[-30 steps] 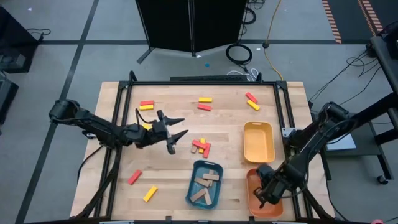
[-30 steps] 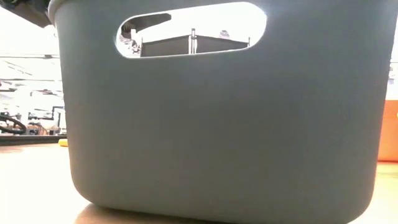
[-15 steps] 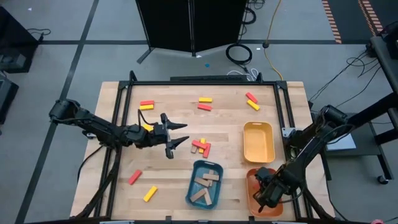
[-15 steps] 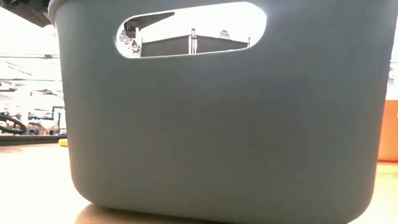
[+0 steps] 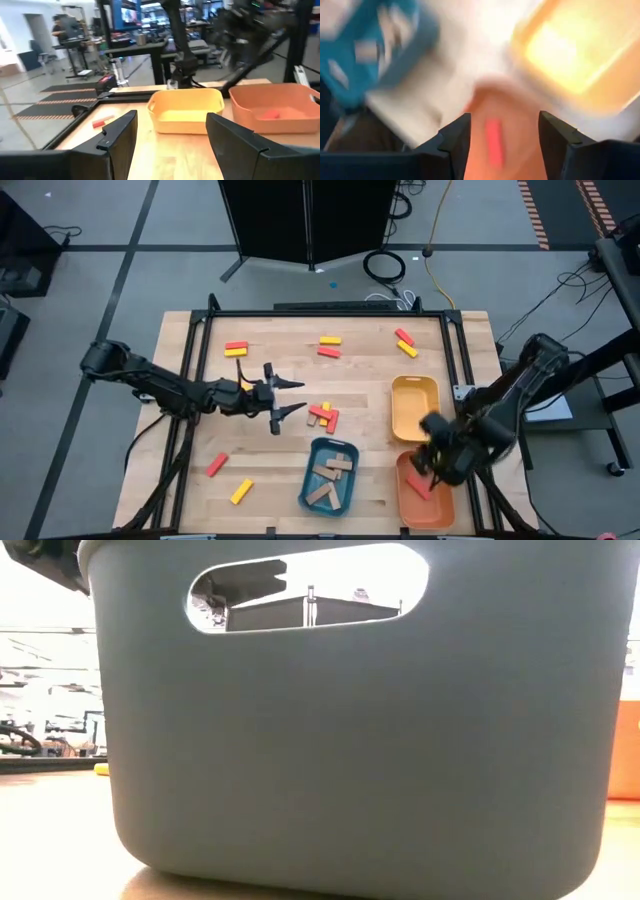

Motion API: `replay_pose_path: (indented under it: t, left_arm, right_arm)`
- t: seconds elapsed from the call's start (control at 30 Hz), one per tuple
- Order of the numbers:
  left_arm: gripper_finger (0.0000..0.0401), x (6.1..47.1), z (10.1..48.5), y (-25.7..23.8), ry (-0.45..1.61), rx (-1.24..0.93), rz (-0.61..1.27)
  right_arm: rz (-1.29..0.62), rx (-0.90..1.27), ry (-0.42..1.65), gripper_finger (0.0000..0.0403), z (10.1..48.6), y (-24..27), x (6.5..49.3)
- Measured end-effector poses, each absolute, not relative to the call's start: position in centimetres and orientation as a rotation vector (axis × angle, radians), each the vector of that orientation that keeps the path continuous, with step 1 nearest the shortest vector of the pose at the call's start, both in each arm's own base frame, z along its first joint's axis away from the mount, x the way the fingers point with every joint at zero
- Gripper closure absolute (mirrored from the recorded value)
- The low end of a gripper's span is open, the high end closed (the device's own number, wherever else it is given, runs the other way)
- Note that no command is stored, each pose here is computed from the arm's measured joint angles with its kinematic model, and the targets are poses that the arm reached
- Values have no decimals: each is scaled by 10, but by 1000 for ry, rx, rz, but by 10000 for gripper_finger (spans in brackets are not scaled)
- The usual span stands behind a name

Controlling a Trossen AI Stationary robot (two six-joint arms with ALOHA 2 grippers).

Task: Sort blocks
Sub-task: Put the orange block into the orange bin

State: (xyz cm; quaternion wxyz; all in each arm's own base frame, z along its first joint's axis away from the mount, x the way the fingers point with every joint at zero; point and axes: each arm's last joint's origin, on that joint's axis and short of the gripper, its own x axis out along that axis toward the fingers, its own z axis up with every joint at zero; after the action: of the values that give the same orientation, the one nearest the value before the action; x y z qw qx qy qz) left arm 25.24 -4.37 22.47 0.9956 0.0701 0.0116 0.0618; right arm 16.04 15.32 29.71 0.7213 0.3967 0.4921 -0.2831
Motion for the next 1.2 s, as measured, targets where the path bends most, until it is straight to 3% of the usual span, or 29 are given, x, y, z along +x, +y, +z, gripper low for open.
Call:
replay_pose_path:
  t: [0.13, 0.3, 0.53, 0.8, 0.93, 1.2]
  left_arm:
    - [168, 260, 213, -34, 64, 128, 96]
    - [168, 272, 193, -19, 121, 102, 66]
    - [168, 279, 190, -9, 38, 56, -110]
    - [168, 278, 193, 0, 22, 55, -144]
    - [168, 278, 192, 2, 27, 54, -181]
    - [168, 278, 190, 4, 45, 50, -223]
  right_arm:
    - [-772, 741, 929, 254, 311, 106, 161]
    - [-951, 634, 887, 259, 315, 37, 168]
    - [-943, 574, 837, 259, 308, -59, 191]
    - [-932, 551, 918, 259, 248, -155, 199]
    - [-930, 501, 1017, 259, 216, -177, 201]
    - [-950, 513, 1122, 259, 188, -198, 199]
